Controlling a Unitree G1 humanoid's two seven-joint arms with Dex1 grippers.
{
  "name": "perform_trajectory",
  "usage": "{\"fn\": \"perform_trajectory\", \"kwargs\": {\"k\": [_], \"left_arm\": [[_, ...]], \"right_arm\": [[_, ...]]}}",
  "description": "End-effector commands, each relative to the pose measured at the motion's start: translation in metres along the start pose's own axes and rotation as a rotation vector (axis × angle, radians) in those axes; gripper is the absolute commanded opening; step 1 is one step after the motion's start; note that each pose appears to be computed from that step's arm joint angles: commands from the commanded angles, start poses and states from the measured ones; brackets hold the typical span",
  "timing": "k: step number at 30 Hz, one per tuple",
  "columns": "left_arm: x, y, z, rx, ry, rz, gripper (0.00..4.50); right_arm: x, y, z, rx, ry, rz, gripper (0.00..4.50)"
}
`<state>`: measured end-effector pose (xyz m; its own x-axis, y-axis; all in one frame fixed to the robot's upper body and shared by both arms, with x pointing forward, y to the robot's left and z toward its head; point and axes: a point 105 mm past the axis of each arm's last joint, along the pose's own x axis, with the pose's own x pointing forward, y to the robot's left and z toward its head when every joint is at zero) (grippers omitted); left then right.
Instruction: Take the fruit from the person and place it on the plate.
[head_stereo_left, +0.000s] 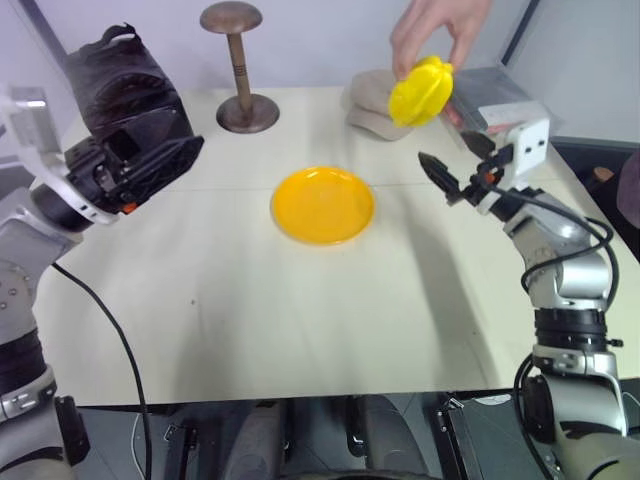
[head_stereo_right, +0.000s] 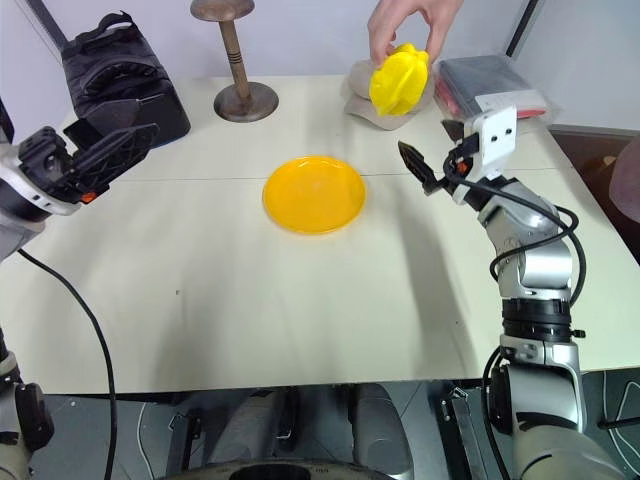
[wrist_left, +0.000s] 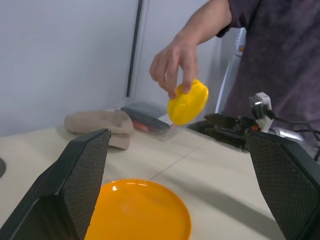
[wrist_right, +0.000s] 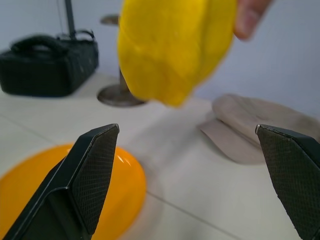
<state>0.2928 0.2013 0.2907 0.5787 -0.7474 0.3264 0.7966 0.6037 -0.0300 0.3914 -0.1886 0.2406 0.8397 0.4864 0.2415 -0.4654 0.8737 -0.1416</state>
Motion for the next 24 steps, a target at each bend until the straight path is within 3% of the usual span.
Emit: {"fn": "perform_trajectory", "kwargs": {"k": [1, 18, 21, 24], "left_arm": [[-0.002, 0.000, 0.006, 0.039, -0.024, 0.019, 4.50], [-0.016, 0.003, -0.011, 0.039, -0.002, 0.109, 4.50], [-0.016, 0.004, -0.012, 0.040, -0.002, 0.112, 4.50], [-0.016, 0.005, -0.013, 0.040, -0.002, 0.117, 4.50]], "right_arm": [[0.008, 0.001, 0.012, 0.015, -0.060, 0.005, 4.48], [0.031, -0.003, 0.033, 0.090, -0.153, -0.026, 4.48], [0.031, -0.003, 0.033, 0.095, -0.156, -0.027, 3.62], [0.031, -0.003, 0.033, 0.096, -0.158, -0.029, 2.03]]}}
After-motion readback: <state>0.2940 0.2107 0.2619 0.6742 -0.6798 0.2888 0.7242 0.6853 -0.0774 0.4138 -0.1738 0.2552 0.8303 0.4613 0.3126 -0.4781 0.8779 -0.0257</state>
